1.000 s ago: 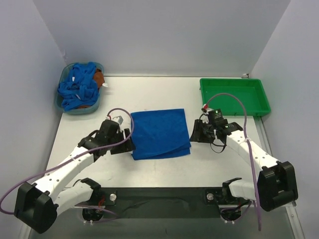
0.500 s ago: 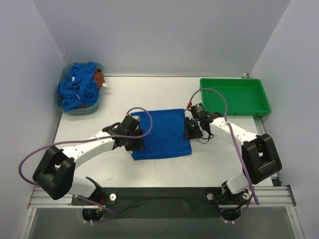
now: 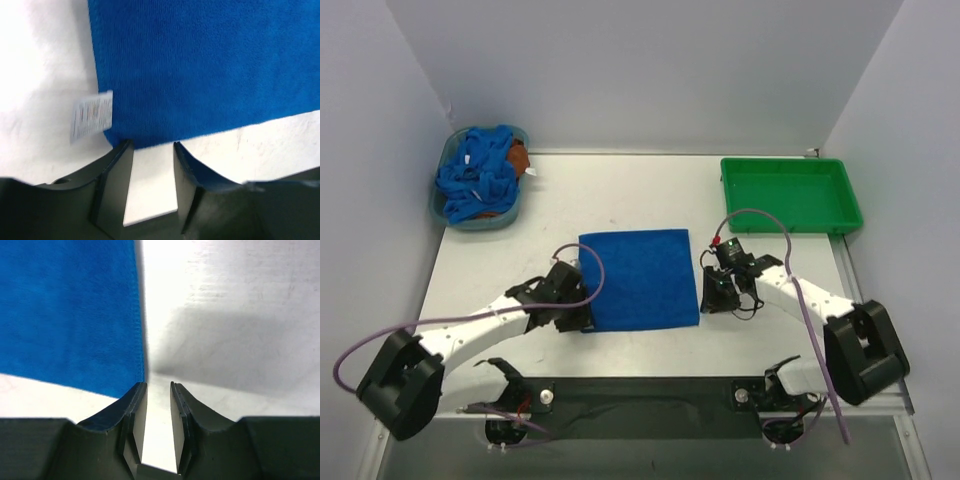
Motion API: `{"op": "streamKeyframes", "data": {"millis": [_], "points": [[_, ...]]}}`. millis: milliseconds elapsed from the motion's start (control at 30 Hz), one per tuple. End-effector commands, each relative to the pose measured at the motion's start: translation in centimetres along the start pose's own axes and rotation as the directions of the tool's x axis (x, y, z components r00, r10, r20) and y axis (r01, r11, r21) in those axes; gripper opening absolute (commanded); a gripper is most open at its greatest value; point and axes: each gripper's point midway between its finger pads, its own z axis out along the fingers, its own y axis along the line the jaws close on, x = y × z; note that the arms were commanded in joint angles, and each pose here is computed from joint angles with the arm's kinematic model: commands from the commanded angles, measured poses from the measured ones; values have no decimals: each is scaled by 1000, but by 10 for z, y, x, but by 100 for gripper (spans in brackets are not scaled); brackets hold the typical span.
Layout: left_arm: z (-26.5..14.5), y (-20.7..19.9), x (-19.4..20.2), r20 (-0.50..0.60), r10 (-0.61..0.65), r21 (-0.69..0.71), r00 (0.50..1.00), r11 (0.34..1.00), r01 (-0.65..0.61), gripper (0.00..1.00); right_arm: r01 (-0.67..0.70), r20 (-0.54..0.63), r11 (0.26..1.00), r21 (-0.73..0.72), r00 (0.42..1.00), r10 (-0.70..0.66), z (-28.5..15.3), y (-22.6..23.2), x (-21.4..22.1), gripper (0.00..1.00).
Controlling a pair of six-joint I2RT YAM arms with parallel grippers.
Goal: Fold and stack the towels
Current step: Fold the towel
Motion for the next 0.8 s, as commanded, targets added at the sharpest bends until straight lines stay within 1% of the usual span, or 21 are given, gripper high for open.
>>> {"op": "streamKeyframes", "data": {"millis": [0,67,100,133,167,200,233,267,300,367,400,433,467,500,533,567,600,633,667,700,767], "points": [[-26,4,1,20,-20,-11,1000,1000,20,49,-5,100,997,-79,995,13,-33,20,-18,26],[-42,-10,-22,109,-20,32,994,999,17,54,13,179,994,-106,984,7,-47,31,-41,35],[-55,-29,-44,175,-17,79,984,997,3,57,22,221,992,-125,975,7,-54,39,-56,39],[-57,-33,-59,213,-21,77,977,997,4,61,32,276,988,-149,961,10,-65,49,-76,47],[-61,-41,-75,249,-23,91,968,996,0,62,46,338,983,-179,941,18,-71,60,-97,50],[-70,-59,-101,314,-29,139,949,990,-16,63,42,344,980,-195,939,28,-67,67,-108,53],[-61,-59,-117,316,-52,142,947,990,7,64,60,390,971,-230,920,35,-78,81,-130,59],[-58,-63,-132,335,-72,165,940,986,16,64,84,441,959,-272,896,46,-83,96,-151,61],[-59,-75,-157,394,-98,224,914,975,8,64,70,434,955,-287,899,64,-72,102,-162,63],[-43,-80,-188,392,-151,285,908,958,37,64,97,522,931,-351,846,109,-83,125,-203,70],[-43,-90,-207,423,-181,334,888,942,33,64,89,515,928,-361,849,119,-68,129,-213,71],[-29,-96,-221,421,-190,356,887,934,31,64,82,523,919,-386,840,145,-66,136,-223,73],[-24,-98,-234,431,-201,373,880,927,29,63,115,571,899,-422,804,165,-74,149,-243,76],[-21,-103,-246,443,-212,395,871,919,23,62,103,551,894,-435,816,174,-56,153,-247,78],[1,-101,-246,410,-208,390,888,920,35,61,90,544,883,-461,815,201,-51,159,-253,82],[4,-104,-257,417,-217,405,883,914,33,58,105,560,864,-492,798,222,-51,167,-264,82],[10,-105,-262,421,-230,419,877,907,37,57,93,539,859,-503,811,228,-33,169,-265,84],[28,-101,-260,398,-232,414,888,909,52,56,96,532,849,-520,814,234,-26,173,-266,86],[34,-98,-266,403,-240,410,883,910,60,54,105,540,835,-540,805,248,-23,178,-271,87],[41,-94,-267,407,-236,400,883,915,60,52,93,524,840,-534,817,243,-4,175,-268,87],[63,-76,-264,395,-244,366,886,926,92,52,91,532,841,-533,809,250,9,172,-270,87]]}}
